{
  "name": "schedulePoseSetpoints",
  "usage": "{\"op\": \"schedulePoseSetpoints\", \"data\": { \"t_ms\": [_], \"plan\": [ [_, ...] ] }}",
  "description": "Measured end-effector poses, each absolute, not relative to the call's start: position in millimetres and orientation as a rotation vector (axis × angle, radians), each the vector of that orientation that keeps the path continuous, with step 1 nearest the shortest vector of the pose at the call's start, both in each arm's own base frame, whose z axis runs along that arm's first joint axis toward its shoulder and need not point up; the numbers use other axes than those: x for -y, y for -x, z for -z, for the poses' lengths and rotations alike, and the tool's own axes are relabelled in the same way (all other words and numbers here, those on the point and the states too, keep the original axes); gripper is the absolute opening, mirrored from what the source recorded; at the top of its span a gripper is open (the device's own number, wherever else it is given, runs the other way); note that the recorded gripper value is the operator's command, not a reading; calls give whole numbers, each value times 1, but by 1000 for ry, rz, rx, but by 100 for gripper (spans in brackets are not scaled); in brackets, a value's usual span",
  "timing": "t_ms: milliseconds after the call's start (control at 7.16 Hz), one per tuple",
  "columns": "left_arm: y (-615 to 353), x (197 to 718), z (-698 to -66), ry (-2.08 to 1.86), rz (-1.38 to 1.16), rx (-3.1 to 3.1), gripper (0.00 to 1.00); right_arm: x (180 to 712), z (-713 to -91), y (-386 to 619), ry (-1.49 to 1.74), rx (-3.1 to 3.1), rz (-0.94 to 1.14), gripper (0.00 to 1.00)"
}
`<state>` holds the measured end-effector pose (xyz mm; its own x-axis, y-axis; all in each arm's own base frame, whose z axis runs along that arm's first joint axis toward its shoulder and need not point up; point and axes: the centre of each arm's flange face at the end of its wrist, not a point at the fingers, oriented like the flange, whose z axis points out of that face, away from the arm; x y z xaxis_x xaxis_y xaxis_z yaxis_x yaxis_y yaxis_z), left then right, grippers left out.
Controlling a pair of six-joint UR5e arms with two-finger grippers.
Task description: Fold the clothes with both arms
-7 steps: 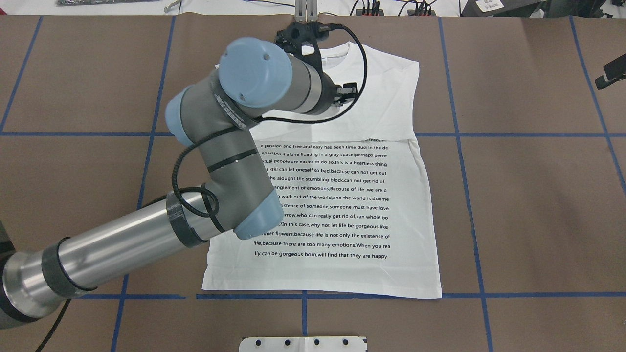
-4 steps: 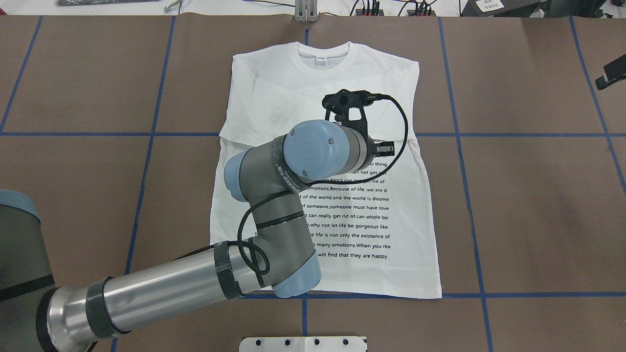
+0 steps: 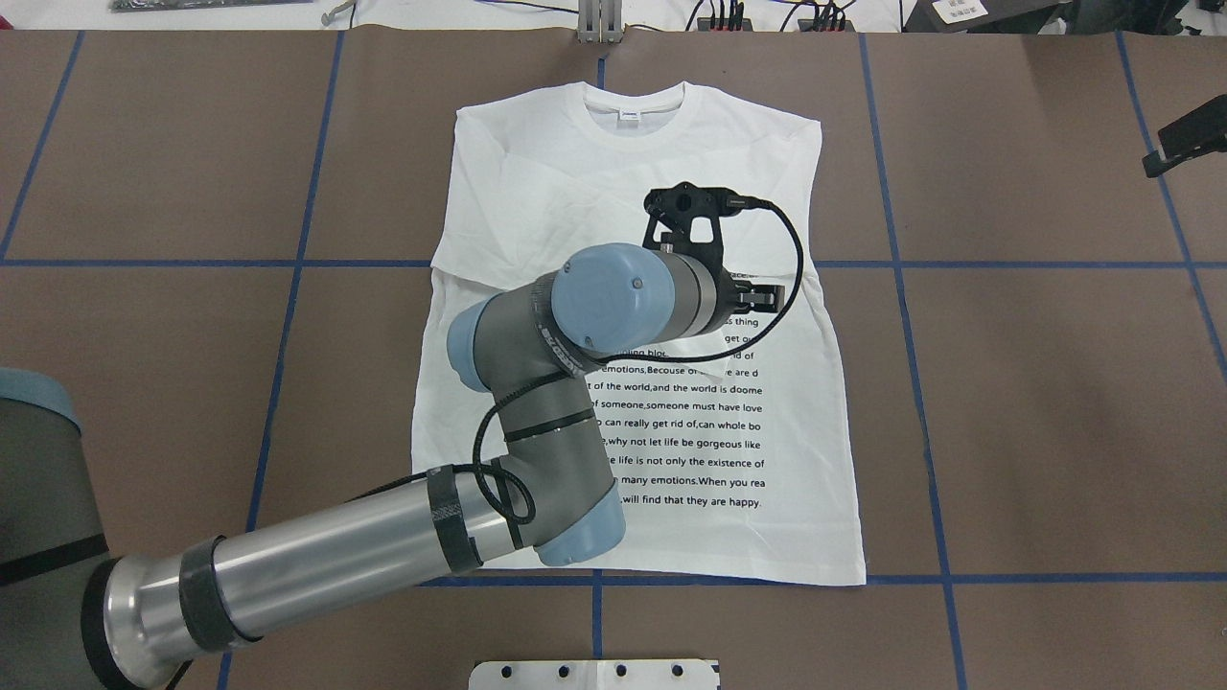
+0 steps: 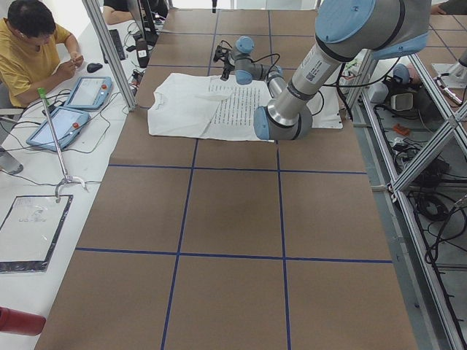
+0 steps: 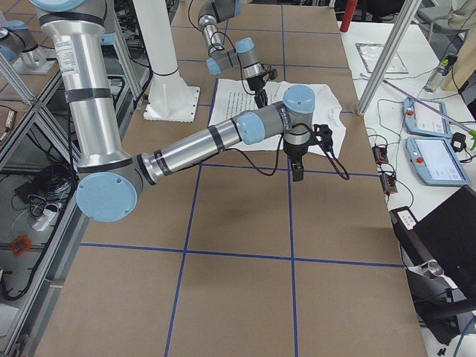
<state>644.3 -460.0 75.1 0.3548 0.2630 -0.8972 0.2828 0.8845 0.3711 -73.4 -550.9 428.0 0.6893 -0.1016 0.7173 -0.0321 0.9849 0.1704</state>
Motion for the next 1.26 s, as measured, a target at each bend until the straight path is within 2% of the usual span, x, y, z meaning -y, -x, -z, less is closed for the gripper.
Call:
{"op": "schedulePoseSetpoints", "data": {
  "t_ms": [698, 1256],
  "plan": [
    [-496, 566, -165, -599, -223, -1041, 100, 560, -318, 280, -219, 789, -162, 100],
    [-317, 590, -276, -720, -499, -928, 100, 572, -217, 464, -144, 651, -328, 100]
  ]
}}
